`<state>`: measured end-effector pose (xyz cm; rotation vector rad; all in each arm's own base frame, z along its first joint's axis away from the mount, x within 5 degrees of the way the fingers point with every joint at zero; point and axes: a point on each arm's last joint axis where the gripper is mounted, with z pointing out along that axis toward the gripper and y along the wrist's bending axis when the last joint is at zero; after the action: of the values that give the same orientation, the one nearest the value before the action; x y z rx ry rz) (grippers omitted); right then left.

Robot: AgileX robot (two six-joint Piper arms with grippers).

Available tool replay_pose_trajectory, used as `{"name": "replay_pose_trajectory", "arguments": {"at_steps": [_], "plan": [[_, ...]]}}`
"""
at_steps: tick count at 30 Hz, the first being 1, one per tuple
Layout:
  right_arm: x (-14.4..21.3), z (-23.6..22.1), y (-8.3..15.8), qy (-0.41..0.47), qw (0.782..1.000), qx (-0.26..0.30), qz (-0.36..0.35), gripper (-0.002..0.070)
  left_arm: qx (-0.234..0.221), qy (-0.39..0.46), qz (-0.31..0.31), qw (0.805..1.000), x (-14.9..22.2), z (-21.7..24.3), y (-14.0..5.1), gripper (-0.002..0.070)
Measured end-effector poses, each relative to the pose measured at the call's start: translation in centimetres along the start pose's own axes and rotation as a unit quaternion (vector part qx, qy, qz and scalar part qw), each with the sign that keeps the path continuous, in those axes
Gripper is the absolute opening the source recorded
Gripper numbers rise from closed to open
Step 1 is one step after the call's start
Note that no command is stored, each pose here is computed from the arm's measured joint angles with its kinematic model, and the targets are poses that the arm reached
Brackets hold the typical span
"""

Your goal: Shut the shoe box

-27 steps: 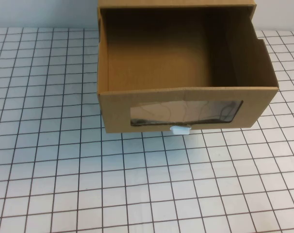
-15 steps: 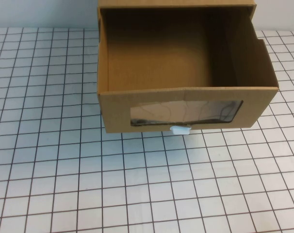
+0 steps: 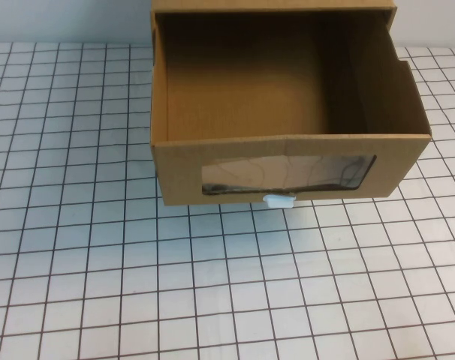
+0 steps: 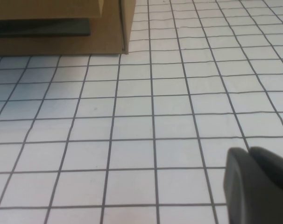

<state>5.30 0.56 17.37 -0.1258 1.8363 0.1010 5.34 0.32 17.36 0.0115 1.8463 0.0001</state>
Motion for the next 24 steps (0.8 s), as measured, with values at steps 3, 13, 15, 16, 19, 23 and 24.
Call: {"name": "replay_pose_trajectory", "arguments": {"at_steps": [3, 13, 15, 16, 19, 23, 24], "plan": [[-0.2, 0.0, 0.0, -0.013, 1.000, -0.002, 0.000, -0.0013, 0.001, -0.002, 0.000, 1.000, 0.0, 0.0, 0.0, -0.0006], [-3.3, -0.6, 0.6, -0.184, 0.982, -0.031, 0.000, -0.0013, 0.048, -0.161, -0.004, 0.986, -2.9, -0.5, -0.8, -0.0006], [-4.4, -1.2, 0.7, -0.250, 0.967, -0.042, 0.000, -0.0013, 0.068, -0.227, -0.006, 0.971, -4.0, -1.0, -1.2, -0.0006], [-4.8, -1.4, 0.8, -0.275, 0.960, -0.046, 0.000, -0.0013, 0.078, -0.263, -0.004, 0.962, -4.6, -1.4, -1.3, -0.0005], [-5.9, -2.3, 1.0, -0.347, 0.936, -0.058, 0.000, -0.0013, 0.101, -0.339, -0.001, 0.935, -5.8, -2.3, -1.7, -0.0006], [-6.8, -3.1, 1.1, -0.408, 0.910, -0.068, 0.002, -0.0013, 0.111, -0.370, 0.000, 0.922, -6.2, -2.7, -1.9, -0.0005], [-7.0, -3.4, 1.1, -0.425, 0.902, -0.071, 0.005, -0.0013, 0.111, -0.372, 0.001, 0.922, -6.2, -2.7, -1.9, -0.0006]]}}
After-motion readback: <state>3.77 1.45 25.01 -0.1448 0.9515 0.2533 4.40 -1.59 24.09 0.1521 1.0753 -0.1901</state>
